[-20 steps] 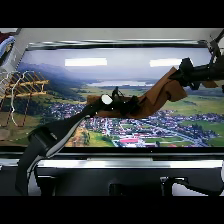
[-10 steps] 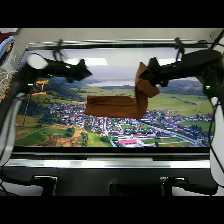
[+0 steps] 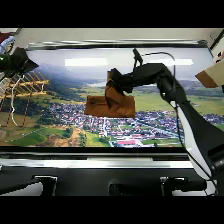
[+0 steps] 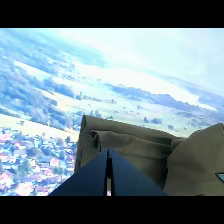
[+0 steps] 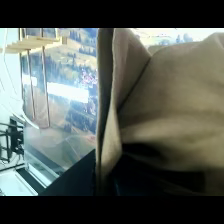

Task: Fold the clothes and pants, and hang the long-sleeved shirts on hangers.

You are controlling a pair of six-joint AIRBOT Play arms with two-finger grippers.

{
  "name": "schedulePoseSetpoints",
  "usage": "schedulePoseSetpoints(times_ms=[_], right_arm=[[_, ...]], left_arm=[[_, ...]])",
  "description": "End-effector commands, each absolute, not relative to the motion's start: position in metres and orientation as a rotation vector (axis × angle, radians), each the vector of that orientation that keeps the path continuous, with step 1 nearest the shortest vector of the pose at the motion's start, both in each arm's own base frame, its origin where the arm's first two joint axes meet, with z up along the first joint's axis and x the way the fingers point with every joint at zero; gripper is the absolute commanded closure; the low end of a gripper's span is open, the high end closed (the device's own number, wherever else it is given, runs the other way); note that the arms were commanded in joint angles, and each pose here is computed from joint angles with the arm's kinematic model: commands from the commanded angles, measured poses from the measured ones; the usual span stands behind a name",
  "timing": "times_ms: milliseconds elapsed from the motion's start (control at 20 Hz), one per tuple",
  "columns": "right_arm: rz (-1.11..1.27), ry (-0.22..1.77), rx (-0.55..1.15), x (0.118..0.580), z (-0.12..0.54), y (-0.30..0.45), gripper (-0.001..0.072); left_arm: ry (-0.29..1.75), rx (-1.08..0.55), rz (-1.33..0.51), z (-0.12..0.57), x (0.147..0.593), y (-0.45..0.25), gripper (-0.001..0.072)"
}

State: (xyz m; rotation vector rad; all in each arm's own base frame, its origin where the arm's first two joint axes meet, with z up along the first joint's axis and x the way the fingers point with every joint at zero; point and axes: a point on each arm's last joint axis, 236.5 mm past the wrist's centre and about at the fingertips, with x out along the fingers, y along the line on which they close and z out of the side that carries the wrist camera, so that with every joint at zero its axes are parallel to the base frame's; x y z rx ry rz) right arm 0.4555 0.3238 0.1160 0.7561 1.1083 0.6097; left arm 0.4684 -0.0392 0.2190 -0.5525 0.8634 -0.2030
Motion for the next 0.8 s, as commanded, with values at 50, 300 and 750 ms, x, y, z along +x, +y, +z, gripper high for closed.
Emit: schedulePoseSetpoints(times_ms=[50, 300, 750], right_arm=[[0.592, 1.121, 0.789, 0.463, 0.09, 0.347, 0.0684], [0.576, 1.143, 0.798, 0.466, 0.07, 0.354, 0.063], [0.68, 0.988, 0.835, 0.473, 0.129, 0.354, 0.003]], left_arm=[[0.884, -0.538, -0.179, 0.213, 0.461, -0.026, 0.069], [0.929, -0.553, -0.172, 0.194, 0.458, -0.027, 0.069], [0.966, -0.564, -0.166, 0.179, 0.455, -0.028, 0.0689]])
